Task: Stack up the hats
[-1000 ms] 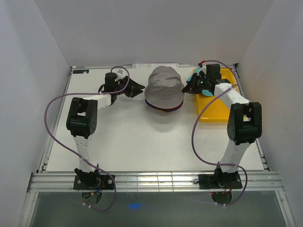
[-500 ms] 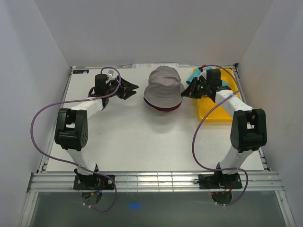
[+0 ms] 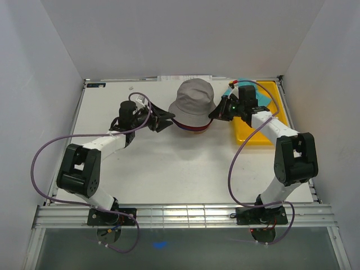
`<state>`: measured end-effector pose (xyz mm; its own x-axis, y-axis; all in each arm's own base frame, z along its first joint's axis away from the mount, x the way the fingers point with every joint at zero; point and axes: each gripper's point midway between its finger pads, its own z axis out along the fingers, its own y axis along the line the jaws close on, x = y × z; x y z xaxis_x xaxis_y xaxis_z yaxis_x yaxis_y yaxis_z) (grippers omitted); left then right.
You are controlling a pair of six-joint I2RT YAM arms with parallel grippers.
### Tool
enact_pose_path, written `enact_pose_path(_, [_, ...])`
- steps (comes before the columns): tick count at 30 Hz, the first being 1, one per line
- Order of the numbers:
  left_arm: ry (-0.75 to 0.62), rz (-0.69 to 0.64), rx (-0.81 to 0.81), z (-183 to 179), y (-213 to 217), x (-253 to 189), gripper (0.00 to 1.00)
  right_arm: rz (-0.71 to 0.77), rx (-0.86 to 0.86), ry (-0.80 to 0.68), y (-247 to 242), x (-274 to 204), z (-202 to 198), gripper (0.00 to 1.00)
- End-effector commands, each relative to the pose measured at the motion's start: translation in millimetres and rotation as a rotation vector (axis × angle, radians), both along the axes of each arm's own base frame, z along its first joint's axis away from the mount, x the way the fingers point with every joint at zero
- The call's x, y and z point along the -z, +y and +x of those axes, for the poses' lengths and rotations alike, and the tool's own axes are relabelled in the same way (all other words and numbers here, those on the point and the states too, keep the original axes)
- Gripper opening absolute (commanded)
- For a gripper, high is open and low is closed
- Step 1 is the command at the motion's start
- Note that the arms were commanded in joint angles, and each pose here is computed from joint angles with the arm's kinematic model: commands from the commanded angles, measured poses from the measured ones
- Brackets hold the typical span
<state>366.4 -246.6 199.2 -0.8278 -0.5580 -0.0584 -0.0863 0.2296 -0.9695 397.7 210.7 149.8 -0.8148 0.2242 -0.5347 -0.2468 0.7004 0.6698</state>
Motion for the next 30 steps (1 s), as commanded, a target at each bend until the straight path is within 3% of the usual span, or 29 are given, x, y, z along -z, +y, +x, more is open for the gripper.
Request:
enact_pose_path(1, [-0.037,-0.055,-0.001,-4,-14,-19,0.57,0.041,-0.021,-0.107,9,-34,0,0.08])
enact_pose_path(19, [-0.002,-0.059,-0.040,8,-31,0,0.53,0.037,-0.040,-0.101,12,-30,-7,0.08])
enact_pose_path(23, [0.000,-0.069,-0.052,12,-31,5,0.45,0.029,-0.042,-0.096,11,-26,-9,0.08])
enact_pose_path(26, [0.004,-0.072,-0.051,15,-32,10,0.32,0.026,-0.046,-0.095,11,-25,-10,0.08])
enact_pose_path(30, [0.026,-0.064,-0.054,15,-32,22,0.05,0.023,-0.050,-0.094,10,-22,-13,0.08])
